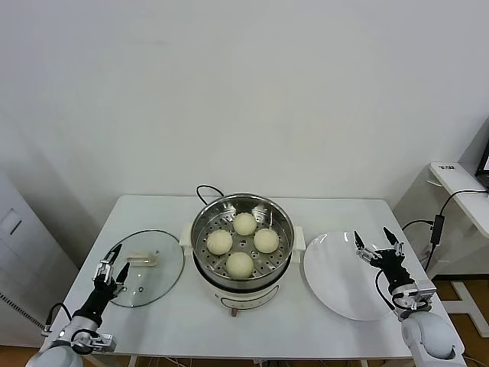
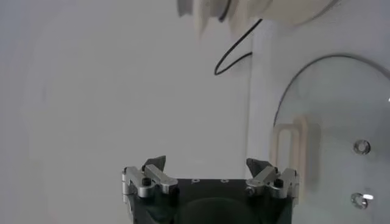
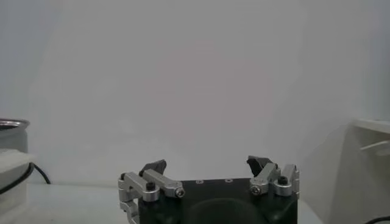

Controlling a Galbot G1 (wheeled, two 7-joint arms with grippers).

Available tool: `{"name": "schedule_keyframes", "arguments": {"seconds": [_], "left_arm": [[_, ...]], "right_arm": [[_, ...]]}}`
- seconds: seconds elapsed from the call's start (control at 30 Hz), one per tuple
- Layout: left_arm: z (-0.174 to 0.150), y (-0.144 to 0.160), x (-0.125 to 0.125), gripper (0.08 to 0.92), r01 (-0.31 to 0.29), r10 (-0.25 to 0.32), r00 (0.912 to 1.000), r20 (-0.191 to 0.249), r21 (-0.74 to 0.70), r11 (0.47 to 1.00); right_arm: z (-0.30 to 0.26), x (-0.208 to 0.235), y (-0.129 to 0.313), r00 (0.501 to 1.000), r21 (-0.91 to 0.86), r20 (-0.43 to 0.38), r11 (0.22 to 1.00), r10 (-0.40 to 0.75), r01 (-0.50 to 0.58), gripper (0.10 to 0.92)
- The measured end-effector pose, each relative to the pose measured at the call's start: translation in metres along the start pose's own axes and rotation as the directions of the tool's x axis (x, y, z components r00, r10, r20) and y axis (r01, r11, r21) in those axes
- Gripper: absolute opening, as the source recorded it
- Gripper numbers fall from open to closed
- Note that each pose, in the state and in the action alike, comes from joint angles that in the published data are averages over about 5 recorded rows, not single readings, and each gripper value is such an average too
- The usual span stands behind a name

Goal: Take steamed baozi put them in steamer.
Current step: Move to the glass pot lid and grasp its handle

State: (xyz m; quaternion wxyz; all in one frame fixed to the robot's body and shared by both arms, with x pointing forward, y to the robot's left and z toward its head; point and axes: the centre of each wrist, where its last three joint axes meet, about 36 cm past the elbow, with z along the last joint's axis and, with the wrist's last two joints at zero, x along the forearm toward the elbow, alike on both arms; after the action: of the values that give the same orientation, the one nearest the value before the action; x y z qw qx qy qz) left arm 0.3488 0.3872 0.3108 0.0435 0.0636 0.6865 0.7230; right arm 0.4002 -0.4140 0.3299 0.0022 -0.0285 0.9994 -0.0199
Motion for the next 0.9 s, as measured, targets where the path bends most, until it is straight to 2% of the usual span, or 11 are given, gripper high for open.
{"name": "schedule_keyframes", "arguments": {"seconds": [0.2, 0.5, 0.9], "left_arm": [[0.006, -0.016, -0.007, 0.823, -0.015, 0.015, 0.9999, 0.006, -0.039, 0.999], [0.013, -0.032, -0.016, 0.823, -0.041, 0.041, 0.9991, -0.008, -0.069, 0.997], [0.003, -0.037, -0.037, 0.823, -0.045, 0.045, 0.9990, 0.001, -0.081, 0.996]], "right_arm": [[0.004, -0.002, 0.005, 1.000, 0.010, -0.006, 1.000, -0.006, 0.006, 0.823], [0.011, -0.006, 0.008, 1.000, 0.022, -0.017, 1.000, -0.016, 0.016, 0.823], [0.015, -0.005, 0.008, 0.999, 0.026, -0.026, 0.999, -0.019, 0.020, 0.823]]}}
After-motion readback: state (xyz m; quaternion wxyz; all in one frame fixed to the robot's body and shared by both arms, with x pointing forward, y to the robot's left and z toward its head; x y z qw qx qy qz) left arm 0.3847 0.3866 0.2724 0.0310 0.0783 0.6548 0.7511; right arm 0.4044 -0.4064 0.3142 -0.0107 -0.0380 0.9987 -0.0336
